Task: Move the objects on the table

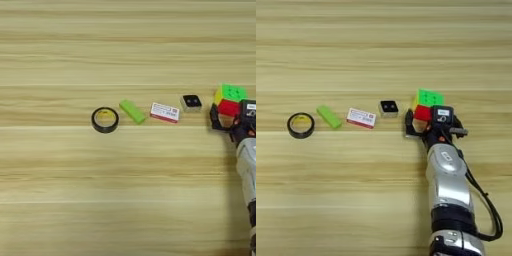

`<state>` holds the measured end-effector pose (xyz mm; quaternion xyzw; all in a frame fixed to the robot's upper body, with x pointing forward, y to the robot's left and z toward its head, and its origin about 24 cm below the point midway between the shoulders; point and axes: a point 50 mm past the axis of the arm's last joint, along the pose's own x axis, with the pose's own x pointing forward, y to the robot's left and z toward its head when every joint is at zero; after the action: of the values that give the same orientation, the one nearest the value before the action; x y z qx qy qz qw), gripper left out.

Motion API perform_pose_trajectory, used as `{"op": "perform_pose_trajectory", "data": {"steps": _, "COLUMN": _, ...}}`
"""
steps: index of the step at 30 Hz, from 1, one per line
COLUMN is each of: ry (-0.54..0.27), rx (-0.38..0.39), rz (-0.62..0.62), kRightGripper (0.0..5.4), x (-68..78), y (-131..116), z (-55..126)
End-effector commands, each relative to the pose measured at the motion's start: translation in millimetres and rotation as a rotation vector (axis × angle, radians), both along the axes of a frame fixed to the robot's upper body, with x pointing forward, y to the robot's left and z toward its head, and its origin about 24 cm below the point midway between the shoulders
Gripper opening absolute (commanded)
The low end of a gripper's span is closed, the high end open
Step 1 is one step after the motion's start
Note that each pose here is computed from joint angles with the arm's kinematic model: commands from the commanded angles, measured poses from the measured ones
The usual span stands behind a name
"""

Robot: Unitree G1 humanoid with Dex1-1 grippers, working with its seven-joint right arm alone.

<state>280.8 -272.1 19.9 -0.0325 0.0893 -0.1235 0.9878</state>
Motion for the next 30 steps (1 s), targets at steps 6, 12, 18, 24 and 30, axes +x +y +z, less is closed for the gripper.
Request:
{"op": "perform_pose_trajectory", "data": {"steps": 6, "ry": -0.150, "rx": -0.048, "rz": 0.025, "kRightGripper": 5.37, "x": 29.1, "y": -7, "z": 39.1}}
{"op": "perform_pose_trajectory", "data": {"steps": 12, "ry": -0.164, "rx": -0.051, "rz": 0.033, "kRightGripper": 5.37, "x": 33.9, "y": -7, "z": 42.1}}
{"op": "perform_pose_trajectory", "data": {"steps": 18, "ry": -0.166, "rx": -0.043, "rz": 0.035, "kRightGripper": 5.37, "x": 35.8, "y": -8, "z": 40.7}}
{"op": "perform_pose_trajectory", "data": {"steps": 24, "ry": -0.177, "rx": -0.025, "rz": 0.041, "kRightGripper": 4.72, "x": 35.5, "y": -8, "z": 40.0}}
{"op": "perform_pose_trajectory", "data": {"steps": 30, "ry": -0.173, "rx": -0.025, "rz": 0.050, "kRightGripper": 4.07, "x": 35.6, "y": -7, "z": 38.8}}
